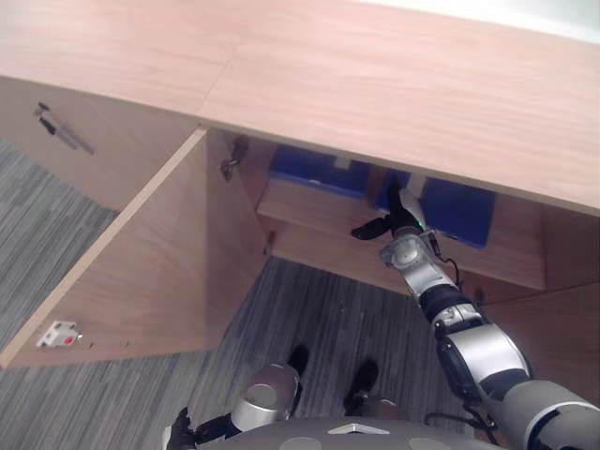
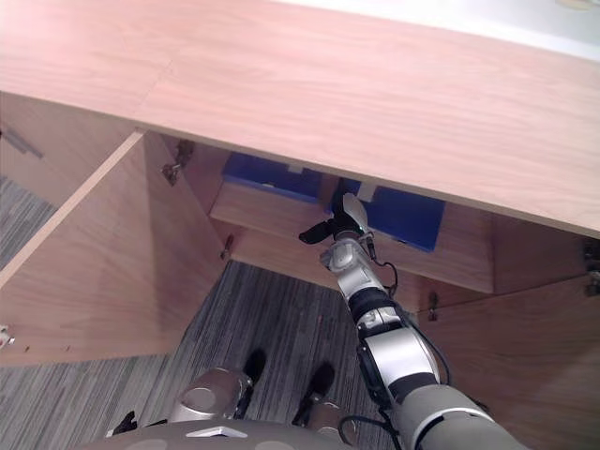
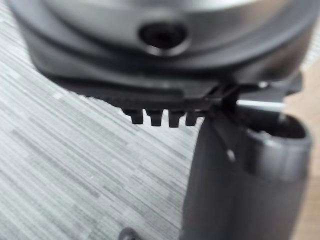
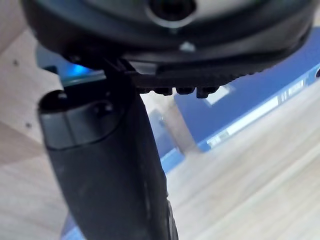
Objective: Walk over to the cabinet, pick up the folder, carry it to the office cabinet, place the folder inside the office cabinet, then close the office cabinet door
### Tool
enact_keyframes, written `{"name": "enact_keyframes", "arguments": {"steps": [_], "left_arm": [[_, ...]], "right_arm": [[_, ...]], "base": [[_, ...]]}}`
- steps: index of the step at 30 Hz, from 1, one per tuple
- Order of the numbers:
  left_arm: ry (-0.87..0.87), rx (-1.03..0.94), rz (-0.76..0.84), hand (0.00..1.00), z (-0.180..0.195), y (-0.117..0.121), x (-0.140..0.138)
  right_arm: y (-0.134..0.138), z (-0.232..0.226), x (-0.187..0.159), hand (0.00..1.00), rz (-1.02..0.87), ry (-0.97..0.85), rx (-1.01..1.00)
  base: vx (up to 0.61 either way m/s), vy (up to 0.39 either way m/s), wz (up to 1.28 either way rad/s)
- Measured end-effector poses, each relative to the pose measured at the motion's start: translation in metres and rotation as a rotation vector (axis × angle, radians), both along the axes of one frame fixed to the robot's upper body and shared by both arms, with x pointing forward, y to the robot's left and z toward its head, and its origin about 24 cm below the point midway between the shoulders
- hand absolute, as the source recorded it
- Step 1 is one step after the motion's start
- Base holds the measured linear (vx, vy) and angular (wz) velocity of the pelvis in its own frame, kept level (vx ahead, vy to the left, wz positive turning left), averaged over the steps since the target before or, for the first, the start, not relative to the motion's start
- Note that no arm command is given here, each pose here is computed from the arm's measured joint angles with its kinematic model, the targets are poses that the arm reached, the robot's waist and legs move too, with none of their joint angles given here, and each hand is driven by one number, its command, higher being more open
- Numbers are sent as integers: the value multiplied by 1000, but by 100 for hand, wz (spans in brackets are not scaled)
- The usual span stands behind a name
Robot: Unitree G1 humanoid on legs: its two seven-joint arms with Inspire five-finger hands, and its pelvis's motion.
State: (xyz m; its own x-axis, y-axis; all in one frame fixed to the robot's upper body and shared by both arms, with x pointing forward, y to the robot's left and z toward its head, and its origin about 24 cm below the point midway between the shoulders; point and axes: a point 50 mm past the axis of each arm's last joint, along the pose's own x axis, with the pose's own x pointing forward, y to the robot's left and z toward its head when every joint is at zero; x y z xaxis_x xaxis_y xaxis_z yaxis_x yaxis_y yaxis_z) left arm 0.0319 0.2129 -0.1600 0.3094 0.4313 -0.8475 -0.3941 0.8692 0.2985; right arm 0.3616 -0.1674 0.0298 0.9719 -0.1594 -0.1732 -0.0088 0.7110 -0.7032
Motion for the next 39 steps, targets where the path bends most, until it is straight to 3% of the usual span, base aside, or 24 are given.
{"name": "enact_keyframes", "arguments": {"steps": [10,17,21,32,39], "left_arm": [[-66,6,-56,100,5,-4,21],[-122,-2,-39,100,8,-5,35],[-124,-9,-30,100,8,-6,35],[-235,-54,130,100,13,-12,60],[-270,-78,139,100,16,-9,69]], "right_arm": [[-14,5,10,100,-56,82,22],[-49,78,39,100,-195,-106,178],[-54,102,45,100,-224,-179,221],[-51,172,53,100,-146,-400,106],[-62,186,53,100,-80,-368,24]], "base": [[-17,0,8],[-9,-24,19],[-14,-16,6],[-132,53,-2],[-99,-38,11]]}}
